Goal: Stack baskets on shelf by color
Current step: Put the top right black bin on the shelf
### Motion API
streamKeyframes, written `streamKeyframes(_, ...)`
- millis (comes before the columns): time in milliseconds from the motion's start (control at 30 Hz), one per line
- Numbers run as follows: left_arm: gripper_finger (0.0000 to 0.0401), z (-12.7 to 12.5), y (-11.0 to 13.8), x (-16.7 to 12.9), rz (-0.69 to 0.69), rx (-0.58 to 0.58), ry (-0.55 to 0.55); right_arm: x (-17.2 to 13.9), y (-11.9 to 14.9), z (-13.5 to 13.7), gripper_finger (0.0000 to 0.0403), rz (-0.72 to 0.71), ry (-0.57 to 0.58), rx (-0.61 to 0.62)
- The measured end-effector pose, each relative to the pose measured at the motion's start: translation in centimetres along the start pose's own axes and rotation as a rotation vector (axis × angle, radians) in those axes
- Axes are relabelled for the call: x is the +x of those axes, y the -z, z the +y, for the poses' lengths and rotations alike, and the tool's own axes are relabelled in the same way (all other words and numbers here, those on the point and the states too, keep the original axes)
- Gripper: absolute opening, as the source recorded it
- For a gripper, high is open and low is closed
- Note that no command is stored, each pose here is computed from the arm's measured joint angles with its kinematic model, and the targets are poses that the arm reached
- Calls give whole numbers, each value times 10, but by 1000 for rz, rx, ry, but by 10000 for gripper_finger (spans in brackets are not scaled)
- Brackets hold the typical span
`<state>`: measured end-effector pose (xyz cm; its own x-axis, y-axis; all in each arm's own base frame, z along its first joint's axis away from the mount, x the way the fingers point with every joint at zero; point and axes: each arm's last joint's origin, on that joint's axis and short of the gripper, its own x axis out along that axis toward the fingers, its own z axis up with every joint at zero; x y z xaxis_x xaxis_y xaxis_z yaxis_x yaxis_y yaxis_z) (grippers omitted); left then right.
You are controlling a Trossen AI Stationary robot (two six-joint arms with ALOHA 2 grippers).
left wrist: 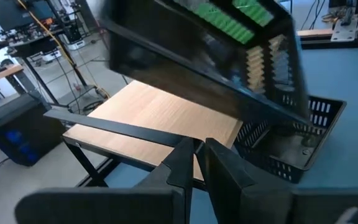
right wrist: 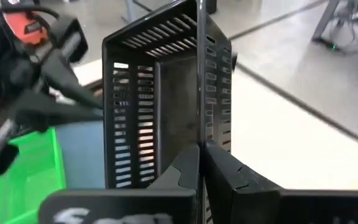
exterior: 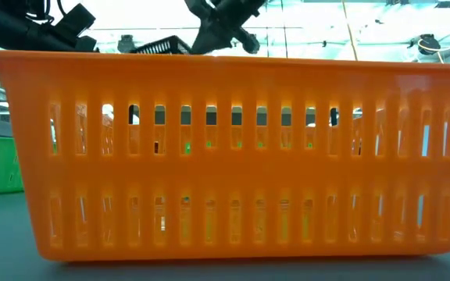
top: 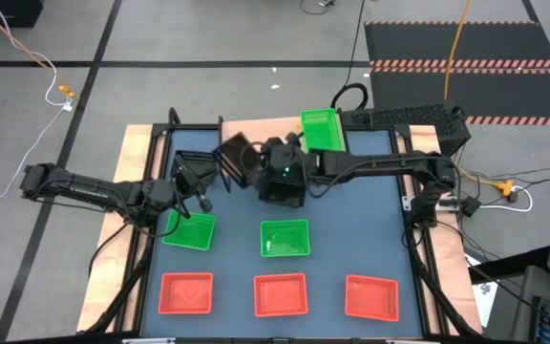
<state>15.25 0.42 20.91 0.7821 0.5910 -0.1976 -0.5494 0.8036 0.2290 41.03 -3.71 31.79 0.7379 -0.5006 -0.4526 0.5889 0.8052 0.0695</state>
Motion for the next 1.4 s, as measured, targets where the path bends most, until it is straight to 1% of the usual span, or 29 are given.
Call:
streamKeyframes(67,47,0,1,0,11,-1,1,1,8,1,3,15,3,4)
streamKeyframes(167,47,0,2,0,20,-7,1,2,18,0,4,32,77,-18)
streamKeyframes(233,47,0,2,0,20,-14,1,2,18,-3,5,24,138,-39)
streamKeyframes(300,47,0,2,0,20,-15,1,-2,12,-11,5,4,186,-33)
streamKeyframes(400,47,0,2,0,19,-17,1,-10,0,-21,5,-30,208,4)
streamKeyframes(500,47,0,2,0,19,-17,1,-17,-6,-31,5,-32,219,55)
streamKeyframes(600,47,0,2,0,20,-16,1,-22,-6,-42,6,11,253,111)
streamKeyframes(767,47,0,3,0,29,-26,2,-18,-2,-59,6,70,324,183)
streamKeyframes(867,47,0,4,0,36,-33,2,-14,2,-66,6,77,347,209)
streamKeyframes(933,47,0,4,0,35,-34,3,-12,6,-71,8,90,363,192)
streamKeyframes(1067,47,0,4,0,35,-33,3,-9,14,-78,21,109,382,190)
streamKeyframes(1200,47,0,4,0,35,-31,2,-4,22,-82,45,134,394,177)
streamKeyframes(1400,47,0,4,0,35,-29,2,-7,21,-82,84,125,389,180)
